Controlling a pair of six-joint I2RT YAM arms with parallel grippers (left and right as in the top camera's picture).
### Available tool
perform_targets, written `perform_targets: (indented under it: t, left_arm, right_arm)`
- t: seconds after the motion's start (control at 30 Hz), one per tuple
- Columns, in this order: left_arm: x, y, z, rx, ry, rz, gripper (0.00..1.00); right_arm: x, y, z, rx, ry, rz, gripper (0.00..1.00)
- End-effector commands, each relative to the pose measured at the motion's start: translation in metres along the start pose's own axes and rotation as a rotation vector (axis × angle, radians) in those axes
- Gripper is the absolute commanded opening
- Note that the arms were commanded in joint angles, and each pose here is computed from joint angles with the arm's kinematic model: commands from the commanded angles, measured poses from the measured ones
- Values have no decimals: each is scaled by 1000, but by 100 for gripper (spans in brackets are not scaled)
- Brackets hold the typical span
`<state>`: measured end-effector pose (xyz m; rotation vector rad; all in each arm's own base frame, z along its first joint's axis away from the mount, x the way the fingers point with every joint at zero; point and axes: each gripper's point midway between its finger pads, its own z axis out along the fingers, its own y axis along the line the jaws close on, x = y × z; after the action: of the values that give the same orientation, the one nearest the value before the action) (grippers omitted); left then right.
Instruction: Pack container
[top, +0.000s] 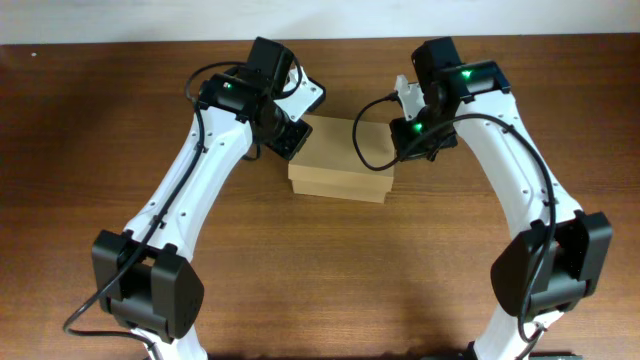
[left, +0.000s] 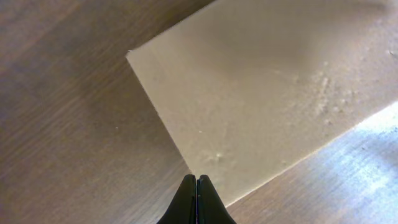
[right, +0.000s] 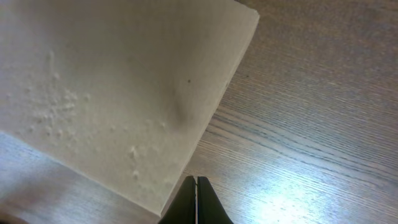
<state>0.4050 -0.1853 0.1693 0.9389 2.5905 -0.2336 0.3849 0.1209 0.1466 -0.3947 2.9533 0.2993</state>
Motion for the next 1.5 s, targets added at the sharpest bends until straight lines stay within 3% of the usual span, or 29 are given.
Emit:
perform_targets:
  t: [0.0,0.23,0.57,0.93,1.07,1.23,1.4,1.47]
  left_arm:
    - [3,-11,10,51,13,17,2]
    - [14,-33,49,97,109,41,2]
    - [24,-32,69,110,162,27,2]
    - [45,-30,88,109,203,11,2]
    - [17,-5,59,42,131,-23,2]
    - [-39,28,-12,-137,-7,-6,2]
    - [-35,74,-51,-351,8,-44,2]
    - [-19,105,-65,-384,8,-148,2]
  right_arm:
    - [3,8,12,-22,30,-18,4]
    - [6,11,24,-25,64,-39,4]
    - [29,6,51,-27,136,-28,4]
    - [25,8,52,-34,115,-39,4]
    - [8,4,18,-11,14,-43,4]
    - [-14,-20,-45,42,-106,-7,4]
    - [-18,-70,-78,218,-149,58,4]
    - [-14,-90,-84,235,-154,105,4]
